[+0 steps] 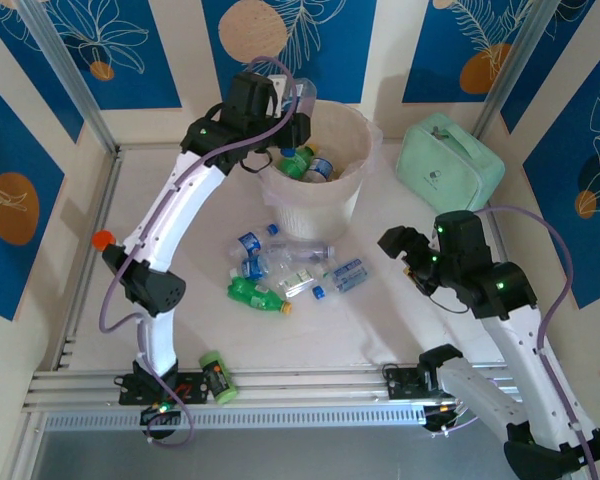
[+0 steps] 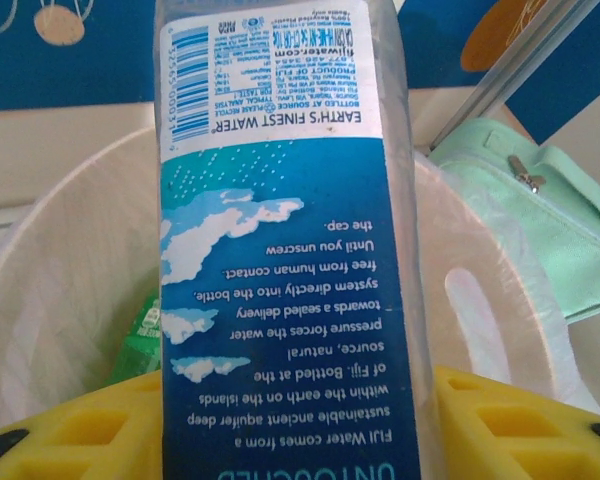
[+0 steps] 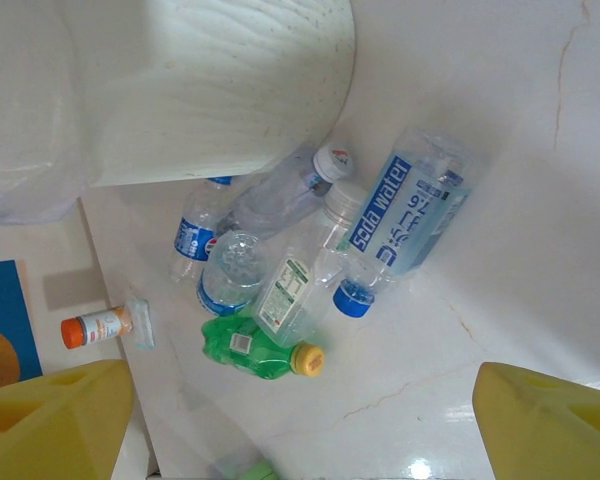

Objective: Put the plastic bottles in the bin

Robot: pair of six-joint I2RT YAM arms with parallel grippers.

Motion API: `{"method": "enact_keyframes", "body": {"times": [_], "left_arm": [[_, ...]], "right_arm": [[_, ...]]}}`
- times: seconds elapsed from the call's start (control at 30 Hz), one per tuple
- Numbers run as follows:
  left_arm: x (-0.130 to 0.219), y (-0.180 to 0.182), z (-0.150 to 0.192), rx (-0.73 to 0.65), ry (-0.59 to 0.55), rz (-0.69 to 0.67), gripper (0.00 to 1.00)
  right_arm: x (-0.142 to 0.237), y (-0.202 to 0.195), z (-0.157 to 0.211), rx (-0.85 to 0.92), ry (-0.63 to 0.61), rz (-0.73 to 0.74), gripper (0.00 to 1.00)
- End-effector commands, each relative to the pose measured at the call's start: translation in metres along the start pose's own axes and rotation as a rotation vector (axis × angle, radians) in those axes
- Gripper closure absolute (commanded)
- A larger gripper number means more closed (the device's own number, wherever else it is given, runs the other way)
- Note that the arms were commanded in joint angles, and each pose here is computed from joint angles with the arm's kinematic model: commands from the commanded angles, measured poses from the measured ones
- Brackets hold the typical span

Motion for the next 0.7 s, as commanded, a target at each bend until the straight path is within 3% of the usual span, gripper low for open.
{"method": "enact_keyframes", "body": {"times": [0.0,0.43,0.67], "left_arm": [[-0.002,-0.005,0.002,0.0,0.03,0.044,0.45],[-0.012,0.008,0.002,0.025,0.041,0.017,0.23],[0.051,-0.011,-0.019,0.04,-0.054,0.101,0.25]], "right_arm": [[-0.002,-0.002,0.004,0.007,0.03,-0.005,0.12],[-0.008,0.0,0.002,0.009,0.053,0.011,0.12],[-0.031,-0.009,0.002,-0.013,0.097,0.106,0.12]]}}
Point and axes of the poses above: each hand's point on the last joint's axis, 136 mm out from that joint toward the fingers, its own x axis back along the fingers, its own y axis along the line the jaws close on, z = x × y, the point moved 4 cm from there along x, back along the fingers, and after that the axes turned 3 degrees about x, right-handed, at the moved point
